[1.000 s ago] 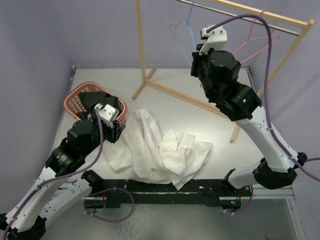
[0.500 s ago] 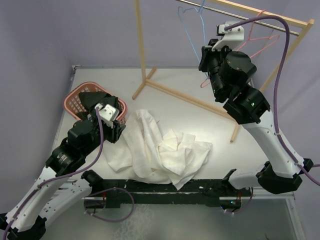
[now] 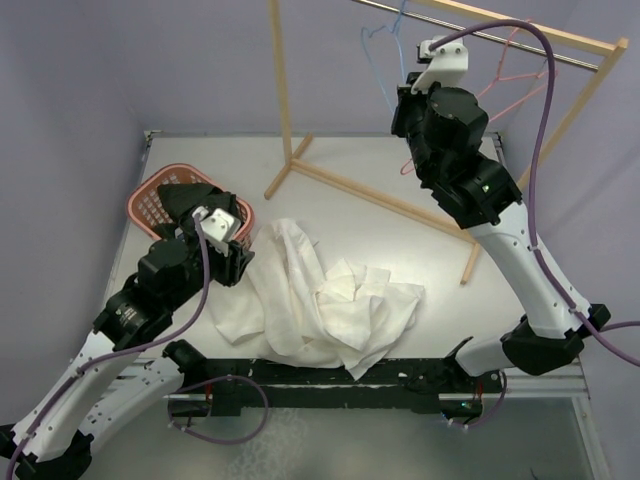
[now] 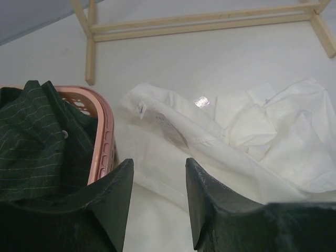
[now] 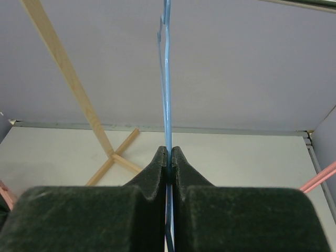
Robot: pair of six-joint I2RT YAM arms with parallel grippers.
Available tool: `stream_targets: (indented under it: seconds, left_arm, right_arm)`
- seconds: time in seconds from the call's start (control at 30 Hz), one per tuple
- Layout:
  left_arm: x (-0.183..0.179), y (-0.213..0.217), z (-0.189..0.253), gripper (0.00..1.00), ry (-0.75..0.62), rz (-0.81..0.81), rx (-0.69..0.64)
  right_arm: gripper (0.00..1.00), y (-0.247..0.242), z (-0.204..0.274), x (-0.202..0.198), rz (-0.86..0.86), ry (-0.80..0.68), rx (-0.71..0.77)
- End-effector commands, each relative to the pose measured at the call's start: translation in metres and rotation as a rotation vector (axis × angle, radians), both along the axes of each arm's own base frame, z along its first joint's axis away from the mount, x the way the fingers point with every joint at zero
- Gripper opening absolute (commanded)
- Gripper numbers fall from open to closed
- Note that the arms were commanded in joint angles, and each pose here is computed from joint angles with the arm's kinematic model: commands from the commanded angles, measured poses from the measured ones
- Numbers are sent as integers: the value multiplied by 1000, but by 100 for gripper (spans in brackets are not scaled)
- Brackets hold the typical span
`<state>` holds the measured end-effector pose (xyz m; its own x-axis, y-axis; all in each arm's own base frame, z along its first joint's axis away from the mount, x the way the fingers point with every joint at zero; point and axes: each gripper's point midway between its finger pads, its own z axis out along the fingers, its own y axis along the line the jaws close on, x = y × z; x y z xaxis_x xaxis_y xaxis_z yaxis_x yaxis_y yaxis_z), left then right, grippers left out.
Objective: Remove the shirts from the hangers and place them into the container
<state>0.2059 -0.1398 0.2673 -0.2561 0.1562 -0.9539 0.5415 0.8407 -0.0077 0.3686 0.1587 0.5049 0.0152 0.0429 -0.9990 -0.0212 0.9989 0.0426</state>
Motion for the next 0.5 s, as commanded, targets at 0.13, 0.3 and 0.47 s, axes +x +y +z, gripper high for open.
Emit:
stream_targets:
  seconds: [0.13,0.3,0.47]
  left_arm:
    - [-2,-27,-5,68,58,-105,-51]
    - [-1,-45,-18,79,140,-164,-65]
    - [-4,-65,-36,93,251,-232,-74]
  right_arm:
    - [25,13,-1,-20,148,12,20]
    - [53,11,-4,-43,226,23,37]
    - [60,10,-27,-84,361,69,63]
